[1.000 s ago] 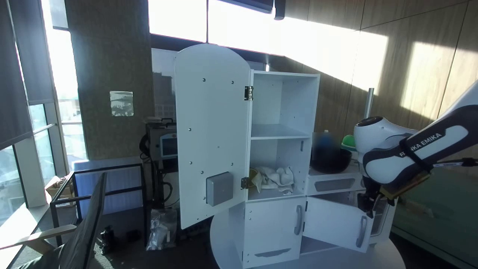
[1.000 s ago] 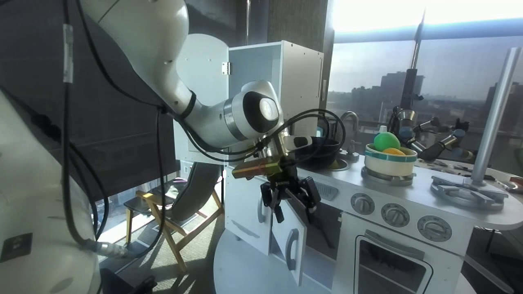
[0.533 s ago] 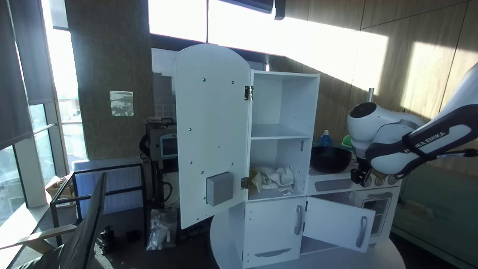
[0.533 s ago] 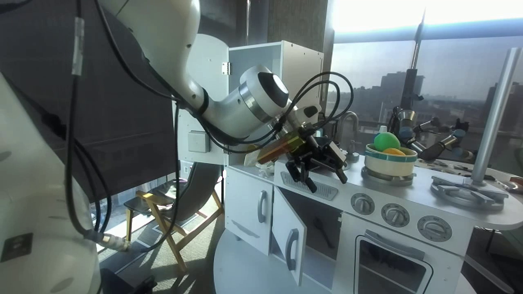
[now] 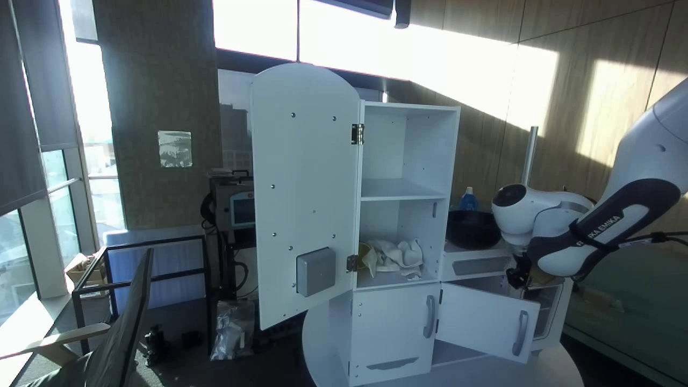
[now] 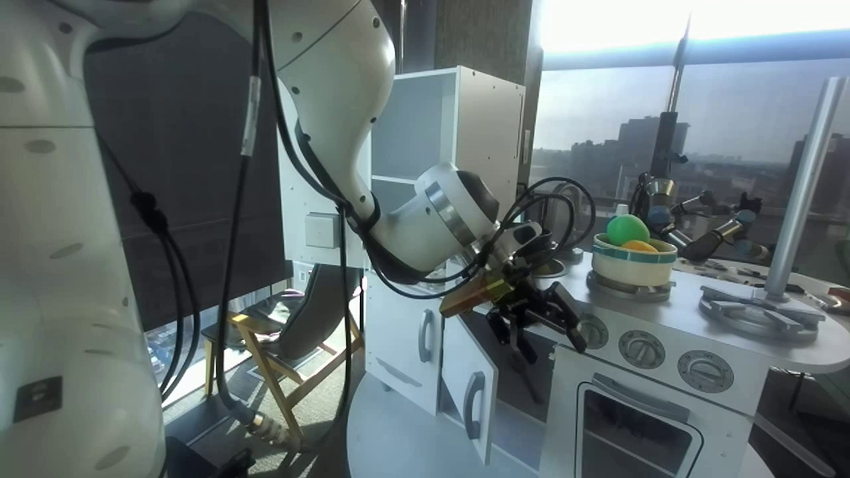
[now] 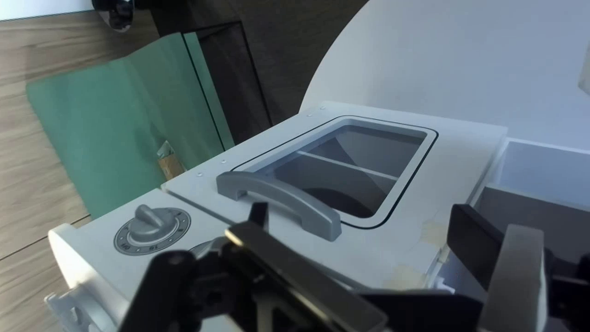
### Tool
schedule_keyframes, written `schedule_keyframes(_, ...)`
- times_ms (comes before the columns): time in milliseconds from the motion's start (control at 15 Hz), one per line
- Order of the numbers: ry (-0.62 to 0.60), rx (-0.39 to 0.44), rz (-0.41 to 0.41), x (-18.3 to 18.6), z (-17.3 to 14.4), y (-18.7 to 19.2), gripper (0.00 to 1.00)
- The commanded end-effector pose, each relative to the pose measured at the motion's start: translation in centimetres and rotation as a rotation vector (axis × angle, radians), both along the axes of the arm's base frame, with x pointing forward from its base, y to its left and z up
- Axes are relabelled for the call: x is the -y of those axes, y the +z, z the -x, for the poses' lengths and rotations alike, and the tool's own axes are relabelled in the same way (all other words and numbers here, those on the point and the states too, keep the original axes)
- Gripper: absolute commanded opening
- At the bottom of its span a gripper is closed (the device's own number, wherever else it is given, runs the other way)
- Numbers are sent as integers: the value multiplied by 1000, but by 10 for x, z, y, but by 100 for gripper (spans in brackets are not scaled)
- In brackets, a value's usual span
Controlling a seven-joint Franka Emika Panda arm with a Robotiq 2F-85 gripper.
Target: Open the door of the cabinet under the sink, then put the black bowl in the same cabinet and close the door
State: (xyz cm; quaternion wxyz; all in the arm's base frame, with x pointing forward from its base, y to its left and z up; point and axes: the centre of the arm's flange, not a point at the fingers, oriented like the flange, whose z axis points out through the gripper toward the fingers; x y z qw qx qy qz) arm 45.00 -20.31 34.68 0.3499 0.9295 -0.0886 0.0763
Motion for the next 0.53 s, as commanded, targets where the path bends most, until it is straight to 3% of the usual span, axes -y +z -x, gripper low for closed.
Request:
schedule_keyframes(0,-9,-19,-120,-8,0,-21,100)
schedule_keyframes(200,1,-32,-233,-31,6,-22,100)
schedule_keyframes(467,26,-49,-276,-56,12,-16,100)
